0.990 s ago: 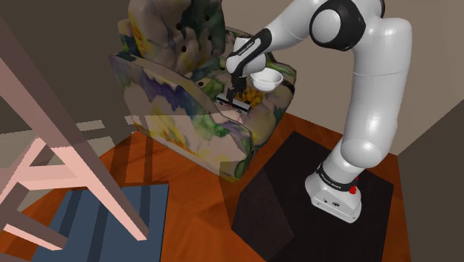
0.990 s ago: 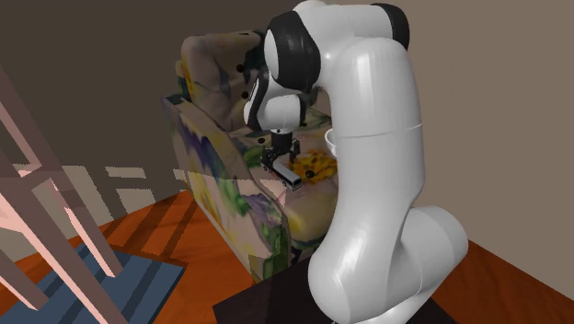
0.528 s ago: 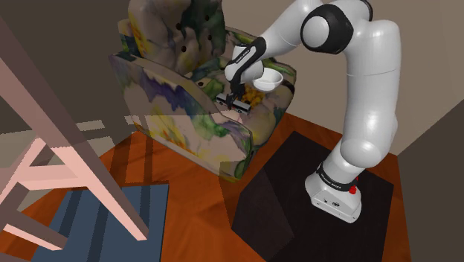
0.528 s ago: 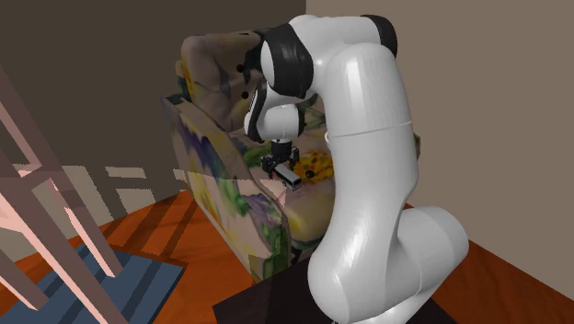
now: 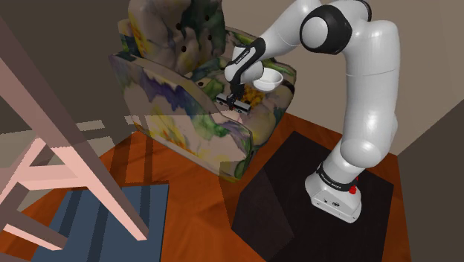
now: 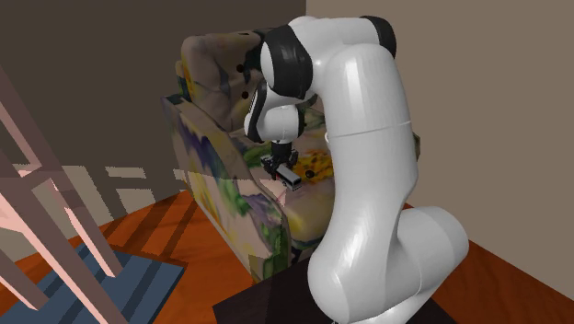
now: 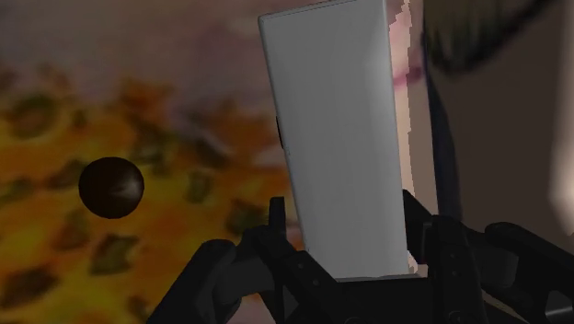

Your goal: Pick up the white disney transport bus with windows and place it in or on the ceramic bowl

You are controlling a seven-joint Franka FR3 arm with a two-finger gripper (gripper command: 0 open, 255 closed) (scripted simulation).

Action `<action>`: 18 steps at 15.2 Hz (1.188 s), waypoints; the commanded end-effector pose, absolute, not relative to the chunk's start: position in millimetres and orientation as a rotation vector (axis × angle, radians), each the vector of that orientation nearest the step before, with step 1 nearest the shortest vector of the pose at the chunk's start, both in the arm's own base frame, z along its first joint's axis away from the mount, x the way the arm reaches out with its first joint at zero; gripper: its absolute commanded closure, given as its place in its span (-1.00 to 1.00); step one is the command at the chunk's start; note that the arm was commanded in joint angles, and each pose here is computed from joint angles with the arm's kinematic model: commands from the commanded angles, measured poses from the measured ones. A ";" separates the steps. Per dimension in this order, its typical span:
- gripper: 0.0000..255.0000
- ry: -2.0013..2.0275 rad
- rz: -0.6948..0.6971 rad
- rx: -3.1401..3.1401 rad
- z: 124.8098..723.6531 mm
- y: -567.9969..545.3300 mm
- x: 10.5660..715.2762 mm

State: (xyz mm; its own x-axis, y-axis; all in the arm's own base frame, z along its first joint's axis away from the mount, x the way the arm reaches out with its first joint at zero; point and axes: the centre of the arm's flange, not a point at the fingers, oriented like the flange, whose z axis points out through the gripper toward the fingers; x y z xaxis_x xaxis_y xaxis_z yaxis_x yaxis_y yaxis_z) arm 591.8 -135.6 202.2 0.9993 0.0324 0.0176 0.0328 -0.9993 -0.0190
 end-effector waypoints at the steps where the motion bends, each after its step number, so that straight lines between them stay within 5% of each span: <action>1: 1.00 -0.051 -0.027 -3.122 202.2 -135.6 591.8; 18: 1.00 -0.051 -0.027 -3.122 249.7 -135.6 591.8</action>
